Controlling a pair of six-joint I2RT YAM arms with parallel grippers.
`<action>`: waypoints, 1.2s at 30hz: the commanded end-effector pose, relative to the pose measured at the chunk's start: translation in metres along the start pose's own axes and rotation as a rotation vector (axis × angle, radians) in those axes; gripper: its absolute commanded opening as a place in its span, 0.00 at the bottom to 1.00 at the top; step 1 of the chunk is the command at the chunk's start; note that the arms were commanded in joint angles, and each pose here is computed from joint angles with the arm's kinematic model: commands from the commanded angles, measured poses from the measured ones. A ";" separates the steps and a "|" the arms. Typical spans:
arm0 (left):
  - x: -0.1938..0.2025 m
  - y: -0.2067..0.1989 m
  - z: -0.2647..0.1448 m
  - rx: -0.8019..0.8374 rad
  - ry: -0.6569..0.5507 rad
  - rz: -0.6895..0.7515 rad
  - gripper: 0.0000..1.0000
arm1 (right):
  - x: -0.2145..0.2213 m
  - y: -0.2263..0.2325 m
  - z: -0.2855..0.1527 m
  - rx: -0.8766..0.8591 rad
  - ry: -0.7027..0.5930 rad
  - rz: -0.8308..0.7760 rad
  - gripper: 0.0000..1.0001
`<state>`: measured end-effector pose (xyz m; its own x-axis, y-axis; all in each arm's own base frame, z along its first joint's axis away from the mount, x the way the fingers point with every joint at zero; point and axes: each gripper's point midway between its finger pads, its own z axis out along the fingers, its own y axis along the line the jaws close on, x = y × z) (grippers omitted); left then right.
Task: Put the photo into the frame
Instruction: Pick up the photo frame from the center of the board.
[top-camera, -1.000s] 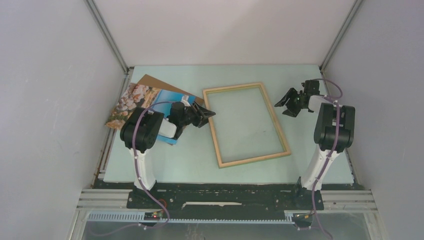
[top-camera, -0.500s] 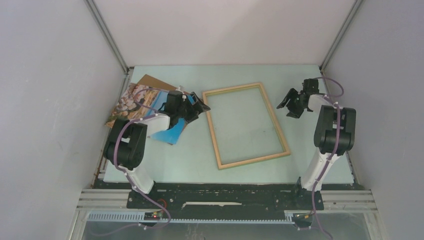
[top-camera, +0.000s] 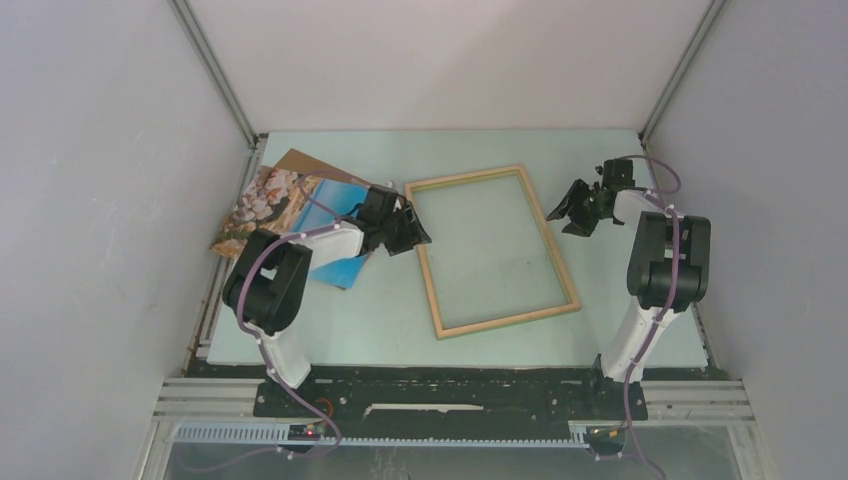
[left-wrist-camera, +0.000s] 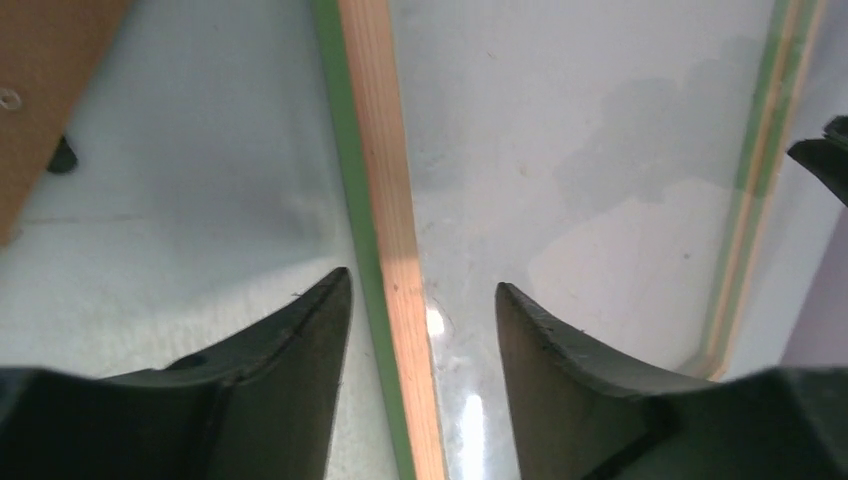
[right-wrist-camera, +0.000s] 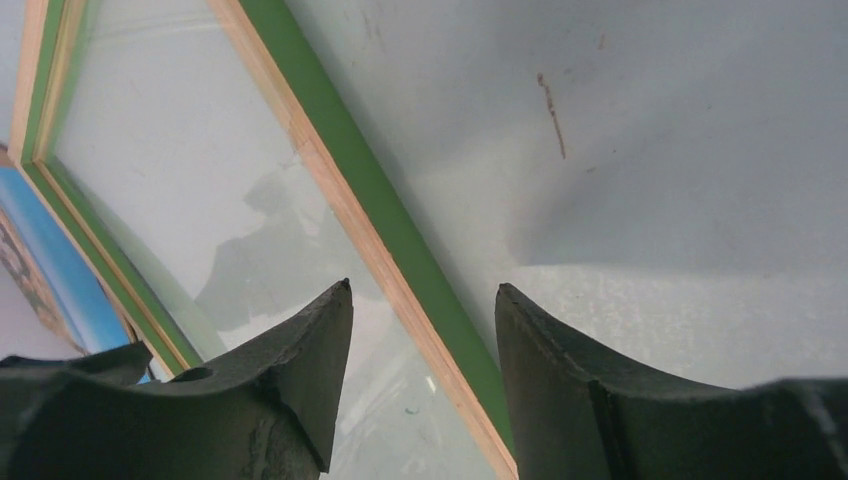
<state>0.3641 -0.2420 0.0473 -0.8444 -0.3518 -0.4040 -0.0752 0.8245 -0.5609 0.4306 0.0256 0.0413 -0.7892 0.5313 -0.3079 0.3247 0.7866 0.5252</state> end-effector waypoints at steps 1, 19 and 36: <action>-0.024 -0.002 0.009 -0.058 -0.052 0.039 0.55 | 0.005 0.019 -0.002 -0.083 0.019 -0.026 0.60; -0.029 0.005 0.026 -0.161 -0.025 0.072 0.33 | 0.005 0.025 -0.007 -0.031 -0.017 -0.079 0.58; -0.038 -0.035 0.000 -0.030 -0.023 0.125 0.01 | 0.071 0.106 -0.052 0.018 -0.071 -0.356 0.72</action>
<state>0.3968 -0.2438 0.0428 -0.8569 -0.2600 -0.4451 -0.0566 0.9057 -0.4201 0.4093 0.0929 0.0981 -0.8028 0.3265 -0.4989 0.1508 0.9207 0.3599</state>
